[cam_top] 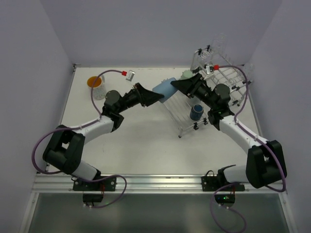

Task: Unload the cups from the dish rack

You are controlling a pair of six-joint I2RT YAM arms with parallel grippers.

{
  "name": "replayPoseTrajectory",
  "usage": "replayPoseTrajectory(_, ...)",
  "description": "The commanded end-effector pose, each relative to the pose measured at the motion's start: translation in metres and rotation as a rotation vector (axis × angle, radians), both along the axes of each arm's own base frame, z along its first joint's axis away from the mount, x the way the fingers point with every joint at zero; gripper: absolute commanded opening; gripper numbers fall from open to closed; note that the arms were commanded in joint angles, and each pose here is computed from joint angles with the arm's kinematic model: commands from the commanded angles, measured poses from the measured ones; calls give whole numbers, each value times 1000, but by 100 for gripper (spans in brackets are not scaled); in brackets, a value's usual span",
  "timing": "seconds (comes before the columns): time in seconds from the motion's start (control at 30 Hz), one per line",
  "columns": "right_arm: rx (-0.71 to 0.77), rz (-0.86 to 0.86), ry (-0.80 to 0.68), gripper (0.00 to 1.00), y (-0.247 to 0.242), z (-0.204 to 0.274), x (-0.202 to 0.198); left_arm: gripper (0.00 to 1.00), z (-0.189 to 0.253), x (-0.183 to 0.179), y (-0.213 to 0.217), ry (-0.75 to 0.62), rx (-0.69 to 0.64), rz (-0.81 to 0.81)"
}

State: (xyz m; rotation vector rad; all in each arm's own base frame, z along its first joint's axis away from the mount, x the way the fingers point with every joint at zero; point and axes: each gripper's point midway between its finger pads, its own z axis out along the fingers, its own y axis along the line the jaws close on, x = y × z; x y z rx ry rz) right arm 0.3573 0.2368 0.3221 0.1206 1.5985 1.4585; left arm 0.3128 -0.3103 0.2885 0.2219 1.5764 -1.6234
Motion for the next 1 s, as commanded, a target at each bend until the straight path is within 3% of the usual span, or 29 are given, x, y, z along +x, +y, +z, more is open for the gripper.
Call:
replayPoseTrajectory(0.0,39,28,-47,27,1,12,-5,47,38,-4,-6,-100,-86,-30)
replayPoseTrajectory(0.03,39,27,-46,27,1,11,-5,43,39,-3,-7,-101,-89,-29)
replayPoseTrajectory(0.07,41,29,-40,27,1,8,-5,30,40,-2,-7,-103,-91,-24)
replayPoseTrajectory(0.23,42,20,-31,30,0,4,-5,1,42,5,-6,-122,-58,16)
replayPoseTrajectory(0.27,36,20,-36,36,0,3,-6,0,44,7,-6,-129,-43,31)
replayPoseTrajectory(0.3,32,18,-35,51,-1,1,-7,0,45,16,-3,-138,10,80)
replayPoseTrajectory(0.37,14,12,-47,68,-2,-2,-7,0,48,29,1,-149,91,151)
replayPoseTrajectory(0.4,7,5,-51,83,-5,-1,-8,0,52,46,9,-160,197,240)
replayPoseTrajectory(0.43,-2,-3,-54,87,-7,-2,-9,0,53,57,15,-156,269,294)
replayPoseTrajectory(0.47,-21,-21,-71,92,-11,-1,-8,0,27,63,26,-58,410,334)
replayPoseTrajectory(0.5,-42,-31,-52,99,-13,-6,-7,0,58,89,40,-142,481,461)
replayPoseTrajectory(0.57,-101,-66,-100,99,-20,3,-7,0,28,99,63,-30,724,514)
replayPoseTrajectory(0.63,-176,-121,-48,99,-28,-9,-2,0,49,129,75,-66,824,571)
replayPoseTrajectory(0.67,-218,-147,-90,99,-33,-1,-1,0,27,126,81,-2,922,527)
replayPoseTrajectory(0.7,-256,-162,-55,99,-37,-11,0,0,26,149,84,-14,993,556)
replayPoseTrajectory(0.77,-311,-224,-90,99,-47,-3,3,0,23,153,95,27,1110,543)
replayPoseTrajectory(0.8,-340,-238,-68,99,-51,-10,3,0,-16,168,103,74,1238,539)
replayPoseTrajectory(0.97,-412,-277,-103,99,-61,-2,1,0,-89,166,135,200,1472,513)
